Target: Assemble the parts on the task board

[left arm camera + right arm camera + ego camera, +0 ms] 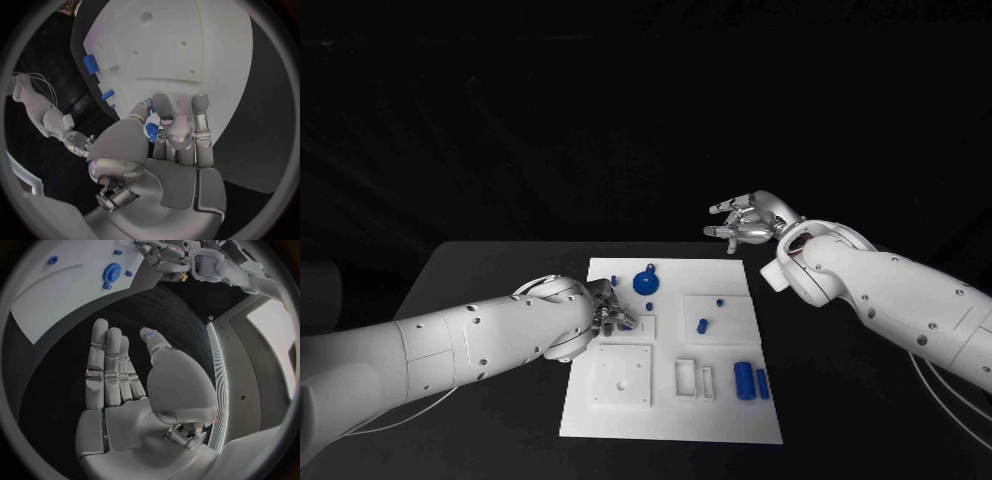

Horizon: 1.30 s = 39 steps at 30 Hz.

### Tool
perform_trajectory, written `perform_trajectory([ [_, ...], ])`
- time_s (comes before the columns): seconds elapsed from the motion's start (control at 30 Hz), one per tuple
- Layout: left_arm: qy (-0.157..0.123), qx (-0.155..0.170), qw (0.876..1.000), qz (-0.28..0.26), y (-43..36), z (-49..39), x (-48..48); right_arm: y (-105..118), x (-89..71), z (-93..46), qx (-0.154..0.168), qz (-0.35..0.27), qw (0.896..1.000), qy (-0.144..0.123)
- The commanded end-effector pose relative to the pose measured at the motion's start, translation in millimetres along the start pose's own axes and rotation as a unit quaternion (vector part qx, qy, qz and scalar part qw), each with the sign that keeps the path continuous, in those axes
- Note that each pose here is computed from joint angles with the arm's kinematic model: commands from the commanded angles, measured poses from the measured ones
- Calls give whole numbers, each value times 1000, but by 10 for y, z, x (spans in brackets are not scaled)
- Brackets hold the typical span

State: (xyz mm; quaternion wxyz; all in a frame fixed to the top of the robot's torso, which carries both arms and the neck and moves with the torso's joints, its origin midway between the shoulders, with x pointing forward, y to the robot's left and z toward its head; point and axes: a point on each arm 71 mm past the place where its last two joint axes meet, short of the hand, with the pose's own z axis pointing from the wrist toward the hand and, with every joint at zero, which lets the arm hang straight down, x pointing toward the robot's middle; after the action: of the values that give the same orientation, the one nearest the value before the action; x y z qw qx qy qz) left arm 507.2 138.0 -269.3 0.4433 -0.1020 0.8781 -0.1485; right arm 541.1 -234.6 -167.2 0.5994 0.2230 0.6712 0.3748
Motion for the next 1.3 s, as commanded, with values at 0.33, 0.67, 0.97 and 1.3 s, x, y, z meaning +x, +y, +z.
perform_trajectory([
  [0.33,4,-16,1000,16,61,35,1,-1,16,0,-3,0,1000,7],
  [0.67,10,-14,1000,21,13,61,12,1,22,2,-3,1,1000,8],
  [0.97,15,-15,999,26,-2,80,16,3,26,1,-3,1,1000,10],
  [1.3,16,-16,999,28,-21,104,12,3,30,3,-3,2,1000,11],
])
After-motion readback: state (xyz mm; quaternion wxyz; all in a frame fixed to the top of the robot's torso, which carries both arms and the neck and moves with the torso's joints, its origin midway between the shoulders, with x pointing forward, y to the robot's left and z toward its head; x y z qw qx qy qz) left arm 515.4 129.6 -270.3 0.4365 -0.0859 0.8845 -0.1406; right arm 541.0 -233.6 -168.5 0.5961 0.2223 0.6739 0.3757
